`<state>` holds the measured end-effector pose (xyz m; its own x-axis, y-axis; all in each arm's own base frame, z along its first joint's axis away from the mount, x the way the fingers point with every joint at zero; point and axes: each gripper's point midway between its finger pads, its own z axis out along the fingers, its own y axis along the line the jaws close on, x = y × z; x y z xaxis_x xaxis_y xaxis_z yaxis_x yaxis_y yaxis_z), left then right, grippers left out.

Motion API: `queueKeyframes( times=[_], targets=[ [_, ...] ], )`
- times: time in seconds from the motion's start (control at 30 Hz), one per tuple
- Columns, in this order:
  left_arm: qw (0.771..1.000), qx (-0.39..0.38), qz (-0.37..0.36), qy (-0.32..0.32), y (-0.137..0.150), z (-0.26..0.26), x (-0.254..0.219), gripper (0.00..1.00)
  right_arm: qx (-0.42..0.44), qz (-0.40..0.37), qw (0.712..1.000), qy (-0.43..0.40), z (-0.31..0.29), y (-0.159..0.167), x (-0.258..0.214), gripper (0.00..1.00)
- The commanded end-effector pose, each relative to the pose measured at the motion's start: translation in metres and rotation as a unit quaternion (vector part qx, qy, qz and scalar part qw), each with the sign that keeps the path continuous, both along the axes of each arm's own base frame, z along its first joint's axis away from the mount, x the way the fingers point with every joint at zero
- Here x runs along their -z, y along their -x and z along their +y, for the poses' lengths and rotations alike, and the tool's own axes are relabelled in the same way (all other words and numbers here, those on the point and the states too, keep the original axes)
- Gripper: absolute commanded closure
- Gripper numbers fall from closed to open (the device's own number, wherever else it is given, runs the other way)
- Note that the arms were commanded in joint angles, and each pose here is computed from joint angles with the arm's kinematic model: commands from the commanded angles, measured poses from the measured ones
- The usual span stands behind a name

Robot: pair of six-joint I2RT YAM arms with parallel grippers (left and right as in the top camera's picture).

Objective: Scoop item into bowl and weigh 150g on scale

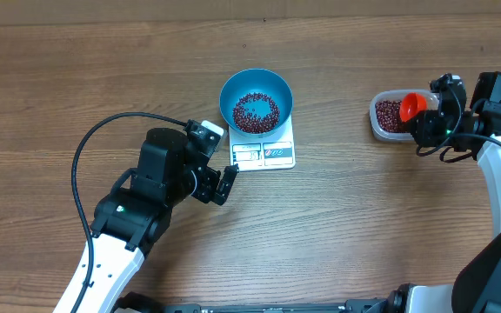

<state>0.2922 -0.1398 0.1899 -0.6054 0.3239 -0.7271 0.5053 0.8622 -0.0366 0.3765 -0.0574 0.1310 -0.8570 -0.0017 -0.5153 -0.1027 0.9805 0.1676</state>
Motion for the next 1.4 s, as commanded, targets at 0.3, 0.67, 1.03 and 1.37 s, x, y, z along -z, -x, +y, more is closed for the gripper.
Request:
queueKeyframes(
  times=[0.3,0.67,1.03,1.37],
  targets=[
    [1.000,0.010,-0.009,0.001,0.002,0.000,-0.004,0.00,-0.005,-0.005,1.000,-0.002,0.003,0.001,-0.001,0.74],
    [1.000,0.010,-0.009,0.001,0.002,0.000,-0.004,0.00,-0.001,-0.008,1.000,-0.003,0.003,-0.001,-0.002,0.96],
    [1.000,0.010,-0.009,0.001,0.002,0.000,-0.004,0.00,-0.070,-0.038,0.987,-0.140,0.052,0.001,-0.023,0.07],
    [1.000,0.010,-0.009,0.001,0.002,0.000,-0.004,0.00,-0.095,-0.054,0.959,-0.260,0.084,0.004,-0.050,0.00]
  ],
)
